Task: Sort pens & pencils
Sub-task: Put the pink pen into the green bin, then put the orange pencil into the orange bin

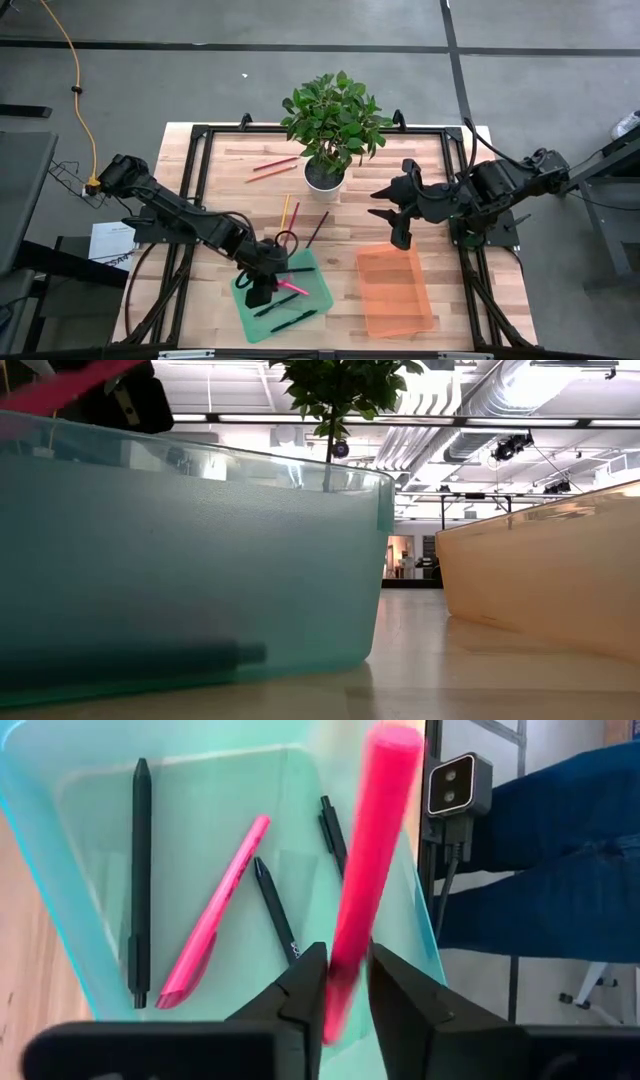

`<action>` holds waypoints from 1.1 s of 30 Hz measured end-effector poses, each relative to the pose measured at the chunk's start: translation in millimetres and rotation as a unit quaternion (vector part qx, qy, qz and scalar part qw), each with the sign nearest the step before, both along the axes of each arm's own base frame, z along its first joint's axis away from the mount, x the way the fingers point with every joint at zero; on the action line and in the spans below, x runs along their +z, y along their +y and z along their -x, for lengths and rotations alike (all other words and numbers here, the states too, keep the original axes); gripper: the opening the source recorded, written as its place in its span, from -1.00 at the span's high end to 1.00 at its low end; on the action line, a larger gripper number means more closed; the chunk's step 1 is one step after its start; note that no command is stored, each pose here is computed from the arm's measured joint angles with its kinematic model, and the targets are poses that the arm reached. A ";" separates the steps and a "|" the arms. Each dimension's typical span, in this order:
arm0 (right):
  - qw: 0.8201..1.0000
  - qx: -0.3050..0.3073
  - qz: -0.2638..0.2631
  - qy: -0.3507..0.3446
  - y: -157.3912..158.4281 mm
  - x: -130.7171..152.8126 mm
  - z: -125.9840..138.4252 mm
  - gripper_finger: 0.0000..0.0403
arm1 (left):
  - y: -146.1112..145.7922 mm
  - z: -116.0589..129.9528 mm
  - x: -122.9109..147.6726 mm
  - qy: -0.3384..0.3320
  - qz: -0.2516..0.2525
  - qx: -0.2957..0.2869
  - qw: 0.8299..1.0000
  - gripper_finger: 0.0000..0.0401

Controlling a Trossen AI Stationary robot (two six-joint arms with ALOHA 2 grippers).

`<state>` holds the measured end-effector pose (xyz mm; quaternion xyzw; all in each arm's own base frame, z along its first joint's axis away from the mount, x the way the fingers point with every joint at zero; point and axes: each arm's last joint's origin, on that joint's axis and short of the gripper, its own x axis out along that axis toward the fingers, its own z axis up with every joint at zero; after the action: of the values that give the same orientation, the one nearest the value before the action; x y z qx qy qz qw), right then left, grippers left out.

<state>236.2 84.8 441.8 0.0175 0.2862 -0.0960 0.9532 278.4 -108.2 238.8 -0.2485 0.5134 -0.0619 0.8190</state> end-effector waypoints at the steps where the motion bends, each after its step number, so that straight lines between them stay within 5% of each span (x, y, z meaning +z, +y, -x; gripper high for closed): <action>1: 1.000 0.000 0.001 0.000 -0.1 0.0 0.0 0.24 | -0.1 0.0 0.0 0.000 0.000 -0.001 1.000 0.64; 9: 1.000 -0.001 0.004 0.000 -0.2 0.1 0.0 0.24 | 0.3 -0.8 0.3 -0.007 -0.007 0.001 1.000 0.41; 18: 1.000 0.000 0.005 0.000 -0.2 0.0 0.0 0.24 | 6.5 -2.4 7.7 -0.057 -0.072 0.064 0.994 0.46; 24: 1.000 0.000 0.006 0.002 -0.3 -0.4 0.1 0.24 | 31.5 13.3 34.2 -0.099 -0.133 0.140 0.976 0.47; 33: 0.998 -0.020 0.051 -0.004 -4.9 3.0 5.7 0.24 | 65.5 68.7 87.9 -0.183 -0.190 0.238 0.935 0.47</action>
<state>230.6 79.9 444.8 -0.0251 0.2766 -0.1292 0.9519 209.7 -42.7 326.7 -0.1871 0.2824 0.1890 0.9217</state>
